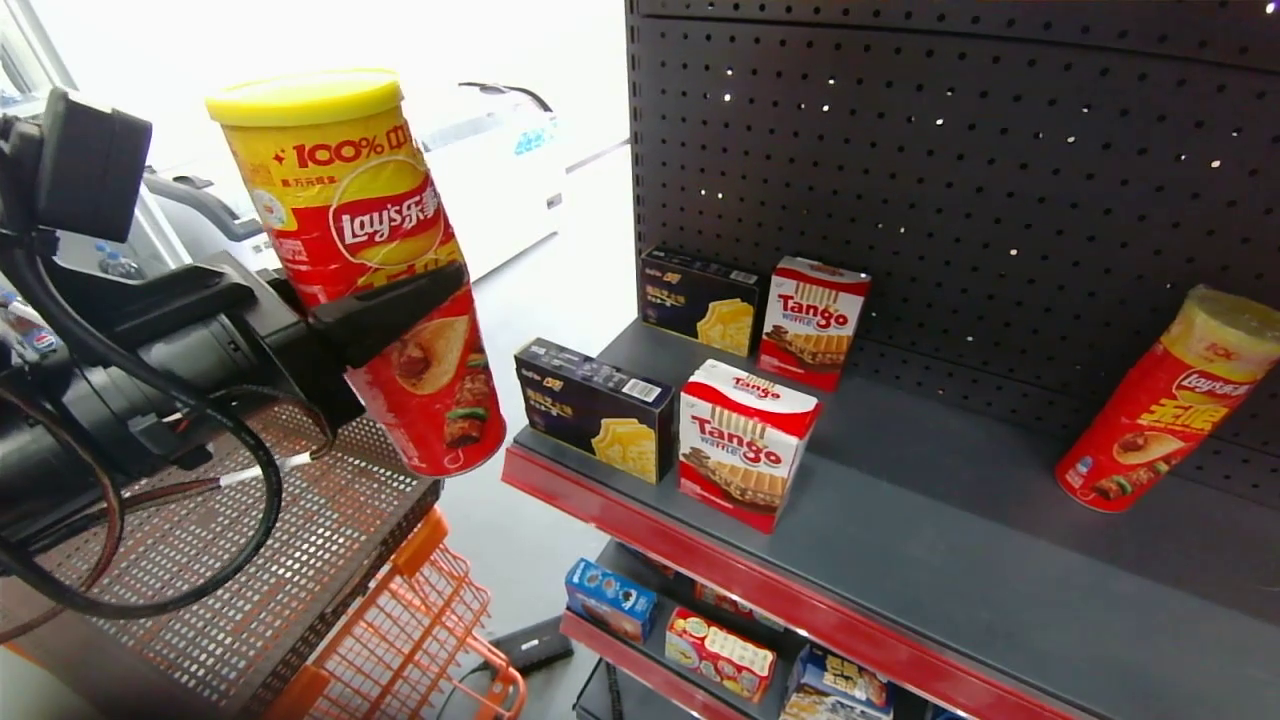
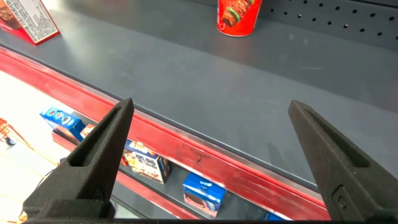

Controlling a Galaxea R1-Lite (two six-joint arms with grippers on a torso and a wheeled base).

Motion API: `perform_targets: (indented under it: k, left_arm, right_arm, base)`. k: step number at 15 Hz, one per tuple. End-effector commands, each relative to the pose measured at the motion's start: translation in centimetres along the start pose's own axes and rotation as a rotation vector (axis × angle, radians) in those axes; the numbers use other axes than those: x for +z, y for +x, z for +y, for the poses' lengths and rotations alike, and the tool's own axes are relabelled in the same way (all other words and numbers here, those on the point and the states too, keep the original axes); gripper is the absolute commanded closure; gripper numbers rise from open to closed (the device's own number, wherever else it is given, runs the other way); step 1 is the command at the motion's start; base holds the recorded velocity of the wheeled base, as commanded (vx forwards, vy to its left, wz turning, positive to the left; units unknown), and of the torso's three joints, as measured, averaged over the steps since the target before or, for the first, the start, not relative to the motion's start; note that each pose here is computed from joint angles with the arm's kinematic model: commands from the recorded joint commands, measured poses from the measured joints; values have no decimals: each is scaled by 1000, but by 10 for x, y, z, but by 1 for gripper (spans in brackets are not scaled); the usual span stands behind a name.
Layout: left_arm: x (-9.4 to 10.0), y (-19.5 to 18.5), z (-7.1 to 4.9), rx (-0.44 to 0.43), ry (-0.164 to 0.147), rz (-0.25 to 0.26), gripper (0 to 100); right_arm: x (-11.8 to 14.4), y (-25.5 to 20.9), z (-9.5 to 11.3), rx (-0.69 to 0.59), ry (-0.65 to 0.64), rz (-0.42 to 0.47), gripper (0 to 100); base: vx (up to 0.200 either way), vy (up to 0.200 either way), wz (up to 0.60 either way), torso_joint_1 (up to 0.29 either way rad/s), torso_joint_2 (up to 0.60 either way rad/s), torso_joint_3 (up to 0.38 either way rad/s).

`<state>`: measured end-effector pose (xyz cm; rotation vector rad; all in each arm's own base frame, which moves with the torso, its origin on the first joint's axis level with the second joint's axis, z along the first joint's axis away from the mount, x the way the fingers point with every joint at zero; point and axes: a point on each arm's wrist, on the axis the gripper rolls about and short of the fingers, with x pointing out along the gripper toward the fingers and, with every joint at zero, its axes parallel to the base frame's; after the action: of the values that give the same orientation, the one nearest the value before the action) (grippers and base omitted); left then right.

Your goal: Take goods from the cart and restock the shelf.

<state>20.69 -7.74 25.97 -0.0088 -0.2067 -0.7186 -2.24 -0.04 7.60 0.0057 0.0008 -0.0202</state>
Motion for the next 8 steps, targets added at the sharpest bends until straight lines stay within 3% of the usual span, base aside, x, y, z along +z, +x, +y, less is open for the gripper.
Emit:
perform_targets:
  k: [1, 3, 5, 6, 8]
  left_arm:
    - [-2, 4, -19, -98, -19, 2, 100]
    - [-1, 4, -22, -162, -27, 1, 100]
    - [-1, 3, -21, -203, -77, 21, 100]
    - [-1, 3, -20, -214, -87, 20, 100]
    - [-1, 2, -18, -264, -83, 19, 100]
  right_arm:
    - [0, 0, 0, 2, 0, 1, 0]
    - [0, 0, 0, 0, 0, 1, 0]
    - [0, 0, 0, 2, 0, 1, 0]
    - [0, 0, 0, 0, 0, -1, 0]
    - [0, 0, 0, 2, 0, 2, 0]
  base:
    - [0, 0, 0, 0, 0, 0]
    - [0, 0, 0, 0, 0, 0]
    - [0, 0, 0, 0, 0, 0]
    - [0, 0, 0, 0, 0, 0]
    - [0, 0, 0, 0, 0, 0]
